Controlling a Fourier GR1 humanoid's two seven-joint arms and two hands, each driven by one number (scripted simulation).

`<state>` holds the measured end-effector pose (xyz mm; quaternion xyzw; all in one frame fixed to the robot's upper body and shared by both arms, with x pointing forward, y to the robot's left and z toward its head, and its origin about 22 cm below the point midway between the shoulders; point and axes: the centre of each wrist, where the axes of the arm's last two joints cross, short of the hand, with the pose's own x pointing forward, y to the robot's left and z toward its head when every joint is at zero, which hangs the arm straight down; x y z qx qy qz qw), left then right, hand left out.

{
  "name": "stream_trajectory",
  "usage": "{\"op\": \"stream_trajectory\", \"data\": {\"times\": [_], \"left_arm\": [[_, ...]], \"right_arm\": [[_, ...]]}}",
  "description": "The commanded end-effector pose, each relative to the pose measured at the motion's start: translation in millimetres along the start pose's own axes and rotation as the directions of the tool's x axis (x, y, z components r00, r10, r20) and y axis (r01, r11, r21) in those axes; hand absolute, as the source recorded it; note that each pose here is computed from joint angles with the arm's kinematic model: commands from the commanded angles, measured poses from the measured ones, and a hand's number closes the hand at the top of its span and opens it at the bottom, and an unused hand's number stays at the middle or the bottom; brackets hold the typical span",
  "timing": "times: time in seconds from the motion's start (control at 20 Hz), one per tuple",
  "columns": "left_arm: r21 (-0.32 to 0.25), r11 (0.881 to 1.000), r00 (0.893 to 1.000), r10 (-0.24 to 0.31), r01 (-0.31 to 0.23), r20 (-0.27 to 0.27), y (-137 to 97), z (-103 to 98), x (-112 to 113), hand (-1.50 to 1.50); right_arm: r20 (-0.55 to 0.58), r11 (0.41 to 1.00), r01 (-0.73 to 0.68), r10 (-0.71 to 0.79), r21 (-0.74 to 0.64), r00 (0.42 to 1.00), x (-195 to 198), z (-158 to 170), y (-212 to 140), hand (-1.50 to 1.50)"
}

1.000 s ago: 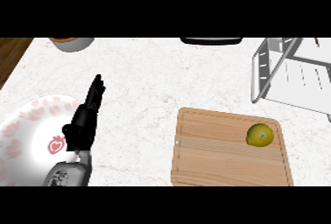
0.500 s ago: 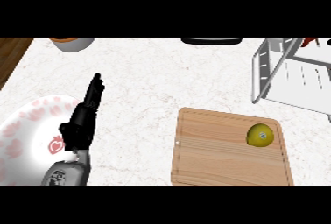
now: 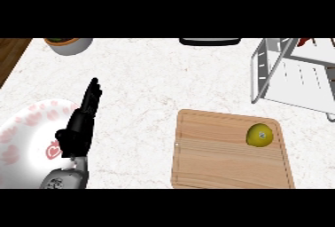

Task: Pick the bell pepper from the cutting board and place it in the tiered basket

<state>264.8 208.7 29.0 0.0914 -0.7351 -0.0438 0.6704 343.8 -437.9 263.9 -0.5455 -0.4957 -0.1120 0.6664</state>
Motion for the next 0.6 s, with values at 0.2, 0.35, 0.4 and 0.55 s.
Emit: {"op": "stream_trajectory", "data": {"times": [0.2, 0.35, 0.4, 0.55], "left_arm": [[0.036, 0.999, 1.0, 0.0, 0.0, -0.003, 2, 4, 0, 0.0], [0.045, 0.999, 1.0, 0.006, -0.006, -0.017, 4, -3, 4, 0.0], [0.034, 0.999, 1.0, 0.002, -0.002, -0.017, 6, 6, -5, 0.0], [0.035, 0.999, 1.0, 0.017, -0.016, -0.018, 4, 1, -2, 0.0]], "right_arm": [[-0.11, 0.976, 0.208, -0.214, -0.065, 0.97, -94, 1, -86, -1.5], [-0.069, 0.981, 0.173, -0.18, -0.092, 0.981, -141, 19, -121, -1.5], [-0.038, 0.975, 0.208, -0.211, -0.081, 0.977, -143, 21, -141, -1.5], [-0.052, 0.972, 0.226, -0.23, -0.069, 0.972, -185, 41, -174, -1.5]]}}
